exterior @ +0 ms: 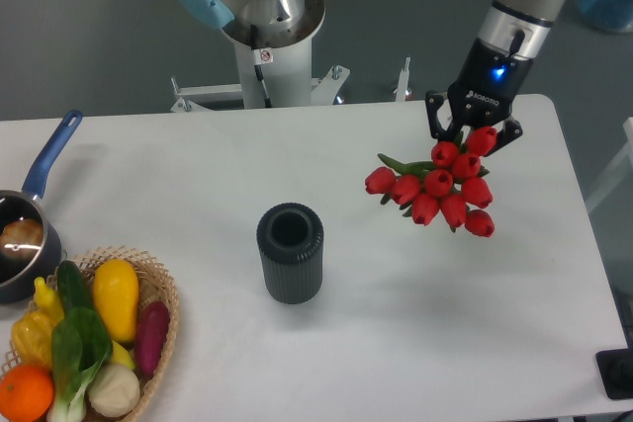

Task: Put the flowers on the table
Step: 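Carry the tulips toward the grey vase and lower them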

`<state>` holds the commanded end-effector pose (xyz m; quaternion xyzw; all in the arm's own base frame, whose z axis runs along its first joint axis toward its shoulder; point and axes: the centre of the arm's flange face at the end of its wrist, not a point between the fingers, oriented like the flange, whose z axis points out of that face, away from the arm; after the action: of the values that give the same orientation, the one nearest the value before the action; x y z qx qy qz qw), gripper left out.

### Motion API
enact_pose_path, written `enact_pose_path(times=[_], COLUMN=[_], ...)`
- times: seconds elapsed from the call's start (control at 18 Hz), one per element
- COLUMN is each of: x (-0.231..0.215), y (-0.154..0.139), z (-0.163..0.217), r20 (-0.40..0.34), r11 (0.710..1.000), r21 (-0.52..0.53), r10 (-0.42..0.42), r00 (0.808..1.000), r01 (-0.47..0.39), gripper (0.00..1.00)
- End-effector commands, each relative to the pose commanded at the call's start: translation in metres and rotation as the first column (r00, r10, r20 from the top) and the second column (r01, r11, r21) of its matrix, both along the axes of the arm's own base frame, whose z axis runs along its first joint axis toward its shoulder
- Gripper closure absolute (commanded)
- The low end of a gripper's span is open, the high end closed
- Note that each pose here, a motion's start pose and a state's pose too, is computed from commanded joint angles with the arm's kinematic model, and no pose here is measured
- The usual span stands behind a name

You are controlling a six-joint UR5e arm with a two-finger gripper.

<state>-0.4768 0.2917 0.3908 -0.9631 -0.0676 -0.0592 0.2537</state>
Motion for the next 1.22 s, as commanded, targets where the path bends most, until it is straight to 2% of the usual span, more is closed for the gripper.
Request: enact_pose_path(times=[0.33,0.56,1.06,1.22], x=[0.007,0.009,0.002,-0.001], y=[-0.005,-0.008,-0.003,0.01], z=[-0.013,-0.027,-0.059,-0.072], r20=[0.047,0.044,0.098,0.116], r11=[0.999,0.988,0.986,0.984], r21=[-0.036,-0.152,-0.162,-0.166], r10=[0.003,-0.015,-0.024,-0.043], r00=[0.999,0.999,0.995,0.992], r01=[-0.001,0.022,0.039,0.062], gripper=[0.73,0.73,0.7,0.7])
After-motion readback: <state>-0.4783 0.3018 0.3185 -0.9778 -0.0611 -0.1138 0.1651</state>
